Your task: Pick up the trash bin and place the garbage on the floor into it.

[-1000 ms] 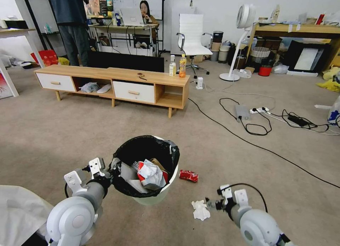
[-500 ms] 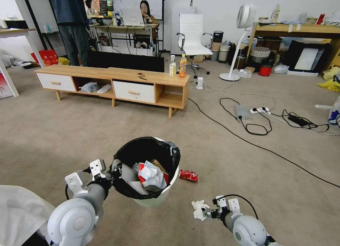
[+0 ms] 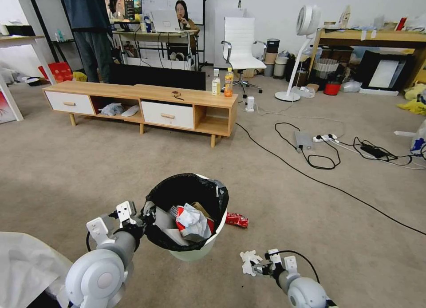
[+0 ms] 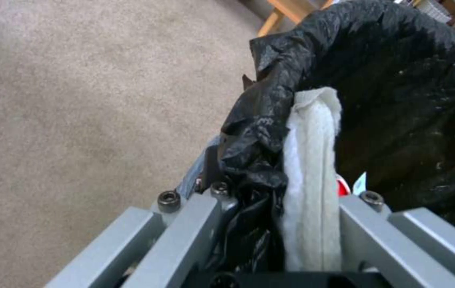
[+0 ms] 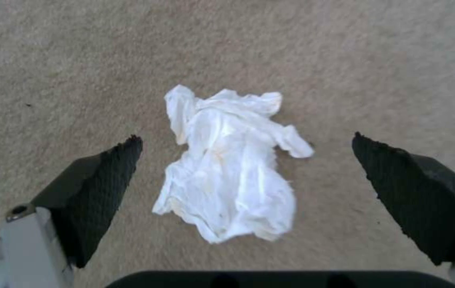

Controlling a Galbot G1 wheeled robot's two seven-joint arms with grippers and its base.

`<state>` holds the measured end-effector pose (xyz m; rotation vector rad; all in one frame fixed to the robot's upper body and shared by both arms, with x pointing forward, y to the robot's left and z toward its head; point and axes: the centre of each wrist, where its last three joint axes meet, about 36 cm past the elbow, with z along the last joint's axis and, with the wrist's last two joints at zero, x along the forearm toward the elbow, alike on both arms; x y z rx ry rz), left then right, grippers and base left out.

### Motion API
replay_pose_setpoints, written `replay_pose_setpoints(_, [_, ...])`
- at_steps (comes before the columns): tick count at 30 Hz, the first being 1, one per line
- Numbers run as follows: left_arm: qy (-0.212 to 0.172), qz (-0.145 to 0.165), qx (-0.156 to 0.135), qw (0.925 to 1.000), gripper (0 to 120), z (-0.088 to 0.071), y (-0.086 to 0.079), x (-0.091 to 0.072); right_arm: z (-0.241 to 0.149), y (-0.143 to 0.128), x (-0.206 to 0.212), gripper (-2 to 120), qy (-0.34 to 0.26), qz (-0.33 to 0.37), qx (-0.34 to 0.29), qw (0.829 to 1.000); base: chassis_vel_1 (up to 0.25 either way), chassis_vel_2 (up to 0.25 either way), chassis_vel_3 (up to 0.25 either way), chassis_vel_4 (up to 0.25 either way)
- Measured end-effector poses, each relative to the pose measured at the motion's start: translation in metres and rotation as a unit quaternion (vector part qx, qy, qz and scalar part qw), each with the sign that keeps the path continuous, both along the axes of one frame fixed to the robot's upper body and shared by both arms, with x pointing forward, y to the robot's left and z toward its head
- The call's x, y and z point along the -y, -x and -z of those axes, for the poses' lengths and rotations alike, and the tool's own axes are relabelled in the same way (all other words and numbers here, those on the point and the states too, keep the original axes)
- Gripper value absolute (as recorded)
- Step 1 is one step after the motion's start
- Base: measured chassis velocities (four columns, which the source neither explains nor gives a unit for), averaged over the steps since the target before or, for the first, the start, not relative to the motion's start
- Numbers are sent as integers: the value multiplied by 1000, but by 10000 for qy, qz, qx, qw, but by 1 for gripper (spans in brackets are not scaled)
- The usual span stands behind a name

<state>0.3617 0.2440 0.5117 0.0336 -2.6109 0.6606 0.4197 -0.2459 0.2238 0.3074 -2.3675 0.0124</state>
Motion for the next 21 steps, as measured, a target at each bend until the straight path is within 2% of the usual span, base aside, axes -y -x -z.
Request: replay_pose_setpoints(21, [-52,-9,-14,10000,7,0,4,-3,42,-11,-16,100,35,-24,-66,10000,0,0,0,0])
